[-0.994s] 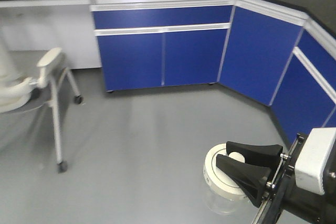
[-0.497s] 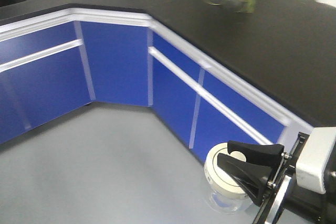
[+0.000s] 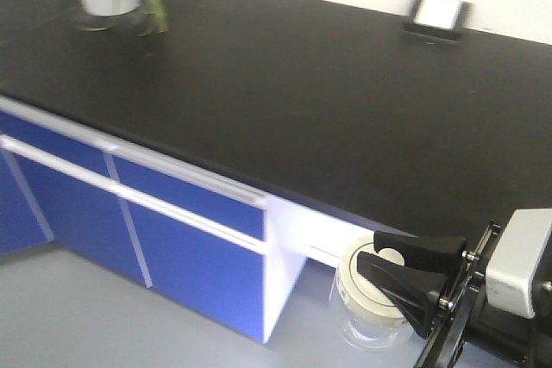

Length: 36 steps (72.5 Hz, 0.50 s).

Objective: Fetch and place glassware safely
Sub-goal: 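Hold the jar while the base turns to face the bench with the socket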

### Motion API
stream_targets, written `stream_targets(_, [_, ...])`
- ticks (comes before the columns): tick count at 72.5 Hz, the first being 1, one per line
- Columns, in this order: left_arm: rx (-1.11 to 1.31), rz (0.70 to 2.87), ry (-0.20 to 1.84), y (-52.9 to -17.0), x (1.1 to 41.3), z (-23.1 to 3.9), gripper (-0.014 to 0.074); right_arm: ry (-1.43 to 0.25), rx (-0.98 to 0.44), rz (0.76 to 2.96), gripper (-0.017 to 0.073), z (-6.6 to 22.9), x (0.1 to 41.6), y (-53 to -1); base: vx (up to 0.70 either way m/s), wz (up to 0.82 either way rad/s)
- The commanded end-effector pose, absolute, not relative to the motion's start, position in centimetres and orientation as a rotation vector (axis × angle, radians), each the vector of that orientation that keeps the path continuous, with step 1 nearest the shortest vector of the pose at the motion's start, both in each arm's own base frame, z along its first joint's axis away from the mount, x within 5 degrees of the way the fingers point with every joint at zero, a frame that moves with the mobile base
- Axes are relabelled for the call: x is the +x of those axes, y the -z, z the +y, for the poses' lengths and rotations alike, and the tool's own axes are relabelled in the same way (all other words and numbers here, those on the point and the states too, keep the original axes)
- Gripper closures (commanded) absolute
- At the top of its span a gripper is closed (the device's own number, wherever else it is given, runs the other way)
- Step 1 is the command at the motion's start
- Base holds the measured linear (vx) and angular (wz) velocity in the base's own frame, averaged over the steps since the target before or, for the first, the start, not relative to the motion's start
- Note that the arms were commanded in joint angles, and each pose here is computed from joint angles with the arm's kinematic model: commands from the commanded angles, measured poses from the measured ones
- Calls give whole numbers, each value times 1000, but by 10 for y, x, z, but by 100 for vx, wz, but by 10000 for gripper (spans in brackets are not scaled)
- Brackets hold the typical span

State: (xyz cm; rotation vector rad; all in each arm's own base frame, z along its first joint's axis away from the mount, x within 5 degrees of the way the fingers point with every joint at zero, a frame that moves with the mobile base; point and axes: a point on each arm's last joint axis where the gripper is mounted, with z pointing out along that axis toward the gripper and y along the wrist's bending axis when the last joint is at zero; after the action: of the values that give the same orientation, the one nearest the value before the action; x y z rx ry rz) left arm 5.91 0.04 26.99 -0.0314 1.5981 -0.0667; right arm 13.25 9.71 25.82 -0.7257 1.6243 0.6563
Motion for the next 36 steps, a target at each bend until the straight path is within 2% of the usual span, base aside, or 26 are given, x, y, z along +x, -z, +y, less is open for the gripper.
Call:
stream_targets(1, [-15,1518,94,-283,59,-2,601,-712,-707,1543,560,100,132,-274,15,-74])
stream_targets(36, [-15,1518,94,-283,59,-2,601,-712,-707,1543,560,100,132,-274,15,-68])
